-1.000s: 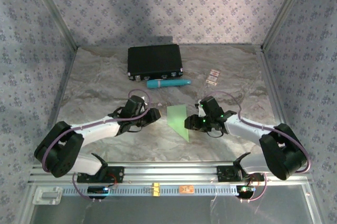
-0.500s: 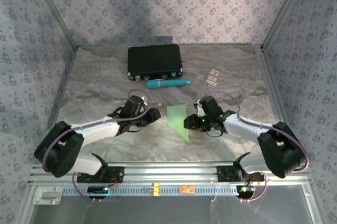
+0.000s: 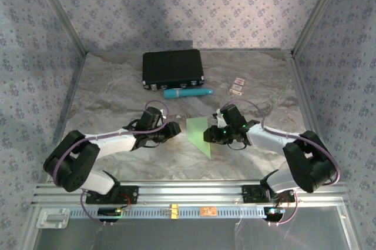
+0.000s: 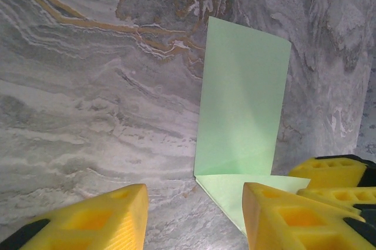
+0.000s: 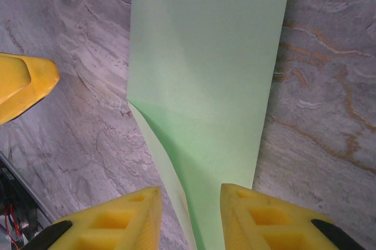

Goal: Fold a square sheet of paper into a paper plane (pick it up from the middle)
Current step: Fourth fold the wing at the center of the table.

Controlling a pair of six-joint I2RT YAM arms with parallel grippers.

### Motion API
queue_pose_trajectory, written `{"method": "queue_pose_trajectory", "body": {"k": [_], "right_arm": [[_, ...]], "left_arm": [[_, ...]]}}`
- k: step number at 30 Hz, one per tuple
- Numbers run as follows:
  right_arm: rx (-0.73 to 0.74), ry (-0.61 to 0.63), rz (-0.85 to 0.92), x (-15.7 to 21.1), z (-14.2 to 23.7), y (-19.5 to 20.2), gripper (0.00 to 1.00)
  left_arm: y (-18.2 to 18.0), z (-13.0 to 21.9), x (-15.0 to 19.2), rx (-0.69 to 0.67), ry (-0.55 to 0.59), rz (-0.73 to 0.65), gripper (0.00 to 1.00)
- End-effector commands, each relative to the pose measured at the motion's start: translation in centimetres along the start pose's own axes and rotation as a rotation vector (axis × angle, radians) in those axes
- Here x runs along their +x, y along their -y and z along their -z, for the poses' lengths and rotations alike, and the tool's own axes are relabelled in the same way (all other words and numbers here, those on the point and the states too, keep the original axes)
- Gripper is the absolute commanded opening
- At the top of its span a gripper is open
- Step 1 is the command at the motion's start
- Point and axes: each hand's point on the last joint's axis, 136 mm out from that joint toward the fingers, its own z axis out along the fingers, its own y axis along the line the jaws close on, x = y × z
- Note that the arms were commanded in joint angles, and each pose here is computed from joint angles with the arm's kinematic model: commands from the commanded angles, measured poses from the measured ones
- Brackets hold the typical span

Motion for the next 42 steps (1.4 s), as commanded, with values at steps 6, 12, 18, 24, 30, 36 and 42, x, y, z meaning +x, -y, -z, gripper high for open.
{"method": "queue_pose_trajectory", "body": {"k": [6,12,18,24,30,36,42], "right_arm": [[-0.029,0.000,0.031,-0.5,-0.4,-0.5,0.22],[-0.040,0.002,0.042,-0.3,-0.2,-0.6,0.11],[-0.064,0.017,0.057,-0.2,0.2,-0.8,0.08],[-0.099,0.042,0.069,-0.2,0.8,-1.1,0.07],[-0.126,0.062,0.065,-0.3,1.2,-1.0,0.07],[-0.137,0.079,0.062,-0.4,1.5,-0.9,0.07],[-0.144,0.081,0.057,-0.5,1.5,-0.9,0.07]], "left_arm": [[1.1,-0.9,0.1,0.056,-0.039,0.006,0.46],[1.5,-1.2,0.1,0.075,-0.053,0.010,0.47],[1.7,-1.5,0.0,0.088,-0.059,0.020,0.55],[2.6,-1.6,-0.5,0.113,-0.054,0.019,0.64],[3.3,-2.1,-0.7,0.145,-0.068,0.026,0.72],[4.0,-2.6,-0.7,0.171,-0.090,0.026,0.73],[4.1,-3.1,-0.7,0.172,-0.104,0.029,0.74]]}}
